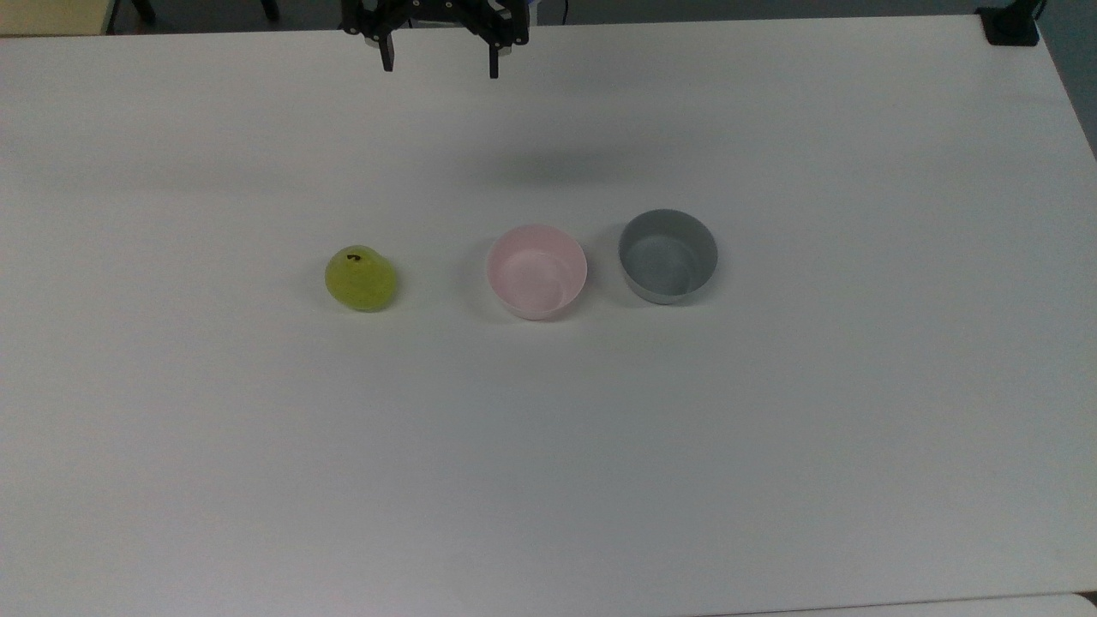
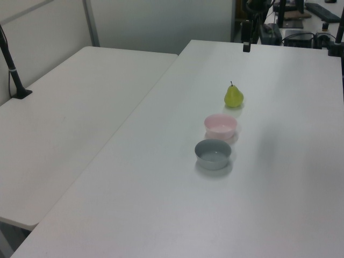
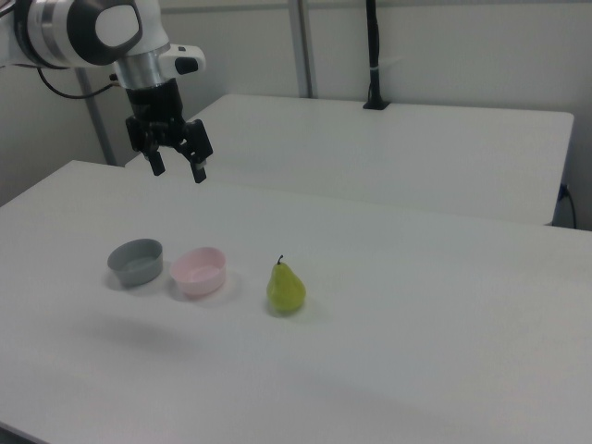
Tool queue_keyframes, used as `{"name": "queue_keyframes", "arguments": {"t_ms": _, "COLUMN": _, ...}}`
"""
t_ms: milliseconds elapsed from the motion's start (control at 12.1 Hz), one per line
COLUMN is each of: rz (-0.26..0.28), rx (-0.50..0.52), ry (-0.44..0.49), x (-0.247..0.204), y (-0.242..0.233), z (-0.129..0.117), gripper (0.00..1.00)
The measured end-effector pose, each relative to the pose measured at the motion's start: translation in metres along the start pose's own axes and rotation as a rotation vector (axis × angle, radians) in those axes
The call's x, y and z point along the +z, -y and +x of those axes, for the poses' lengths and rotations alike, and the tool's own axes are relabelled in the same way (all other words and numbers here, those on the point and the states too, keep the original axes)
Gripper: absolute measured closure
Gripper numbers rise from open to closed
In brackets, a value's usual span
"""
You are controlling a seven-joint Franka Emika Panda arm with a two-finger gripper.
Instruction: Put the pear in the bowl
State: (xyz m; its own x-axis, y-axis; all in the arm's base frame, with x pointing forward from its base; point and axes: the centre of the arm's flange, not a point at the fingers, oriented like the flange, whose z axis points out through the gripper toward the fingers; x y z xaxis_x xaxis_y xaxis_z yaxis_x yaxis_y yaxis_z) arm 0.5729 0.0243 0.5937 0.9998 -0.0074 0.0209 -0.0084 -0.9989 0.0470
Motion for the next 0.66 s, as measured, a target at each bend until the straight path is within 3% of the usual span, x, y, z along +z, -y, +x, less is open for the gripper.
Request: {"name": "queue_keyframes", "arguments": {"t_ms": 660, "rz": 0.000, "rx": 0.004, "ry": -0.003, "x": -0.0014, "y": -0.0025, "z": 0.0003, "gripper": 0.00}}
